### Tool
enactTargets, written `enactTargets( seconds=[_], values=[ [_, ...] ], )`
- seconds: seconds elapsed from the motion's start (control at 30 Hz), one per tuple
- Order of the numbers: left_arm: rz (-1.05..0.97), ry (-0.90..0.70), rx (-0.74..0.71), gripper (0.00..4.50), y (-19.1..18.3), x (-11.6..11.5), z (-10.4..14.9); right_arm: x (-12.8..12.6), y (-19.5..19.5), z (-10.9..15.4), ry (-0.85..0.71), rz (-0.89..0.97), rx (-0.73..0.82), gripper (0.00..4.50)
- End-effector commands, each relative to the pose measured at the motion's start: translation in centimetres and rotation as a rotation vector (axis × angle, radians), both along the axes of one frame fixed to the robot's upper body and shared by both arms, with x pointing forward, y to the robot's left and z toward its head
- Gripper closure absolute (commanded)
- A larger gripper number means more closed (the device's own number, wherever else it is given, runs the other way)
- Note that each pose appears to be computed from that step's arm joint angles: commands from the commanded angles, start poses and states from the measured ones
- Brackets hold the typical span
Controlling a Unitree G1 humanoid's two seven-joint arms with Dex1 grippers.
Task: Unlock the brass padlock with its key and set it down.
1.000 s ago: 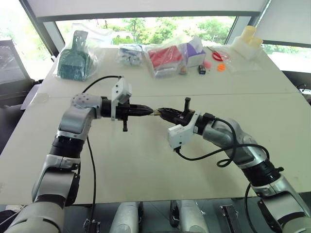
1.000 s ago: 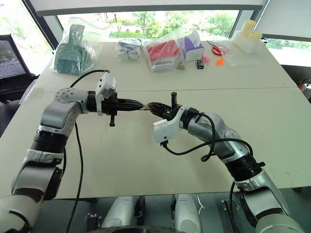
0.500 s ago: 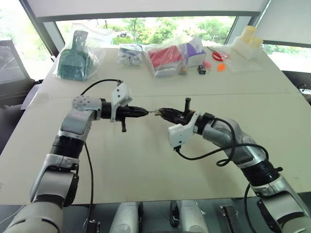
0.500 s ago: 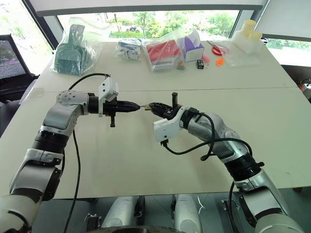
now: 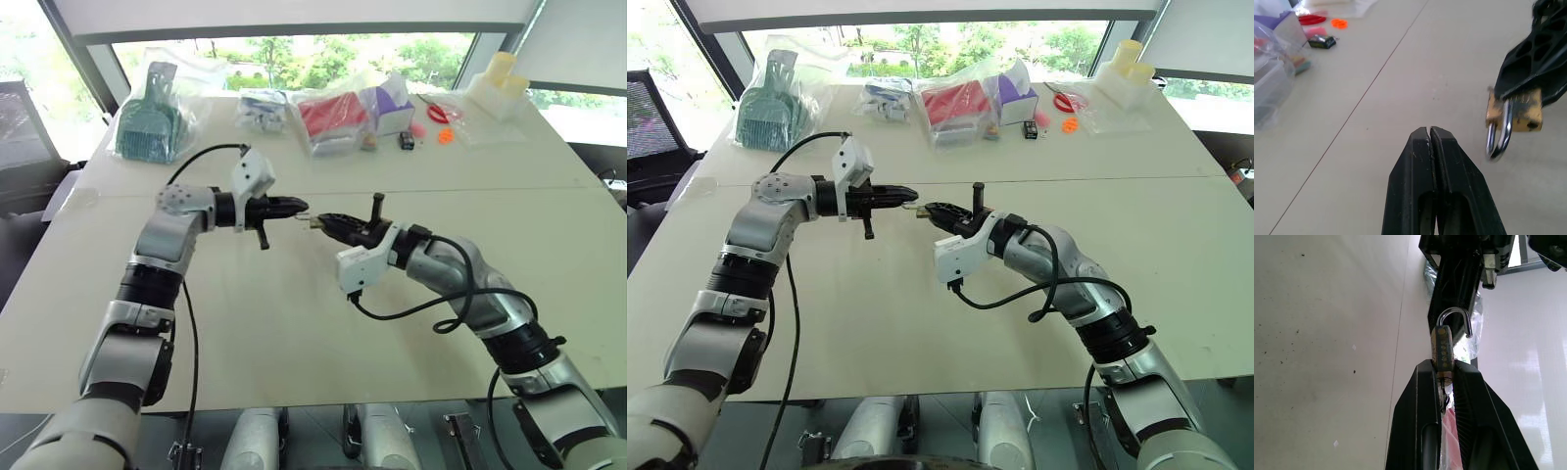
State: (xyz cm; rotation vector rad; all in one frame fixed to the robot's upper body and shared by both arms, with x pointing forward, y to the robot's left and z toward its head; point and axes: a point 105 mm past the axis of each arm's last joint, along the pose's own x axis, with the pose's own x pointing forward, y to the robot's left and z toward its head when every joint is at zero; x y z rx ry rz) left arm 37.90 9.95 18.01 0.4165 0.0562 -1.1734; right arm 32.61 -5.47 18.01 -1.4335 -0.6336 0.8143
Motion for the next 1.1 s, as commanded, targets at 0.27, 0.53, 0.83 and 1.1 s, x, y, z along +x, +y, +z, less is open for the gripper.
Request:
enactTargets(
  seconds=[0.27, 0.53, 0.83, 1.1],
  values=[
    [0.066, -0.055, 0.043, 4.45, 2.6, 0.4, 0.4, 2.7, -0.6, -3.8, 0.075, -0.048, -0.045, 4.50],
    [0.045, -0.009, -0.038, 4.50, 1.9, -1.7, 0.2, 3.6, -0.6, -5.4, 0.103, -0.046, -0.077, 2.63],
    [0.056, 0.045, -0.080, 4.50, 2.1, -3.0, -0.2, 2.3, -3.1, -3.7, 0.262, -0.087, -0.051, 0.02],
    [0.064, 0.072, -0.066, 4.50, 2.9, -4.5, -1.1, -0.7, -6.2, -2.0, 0.811, -0.207, 0.203, 0.02]
  ],
)
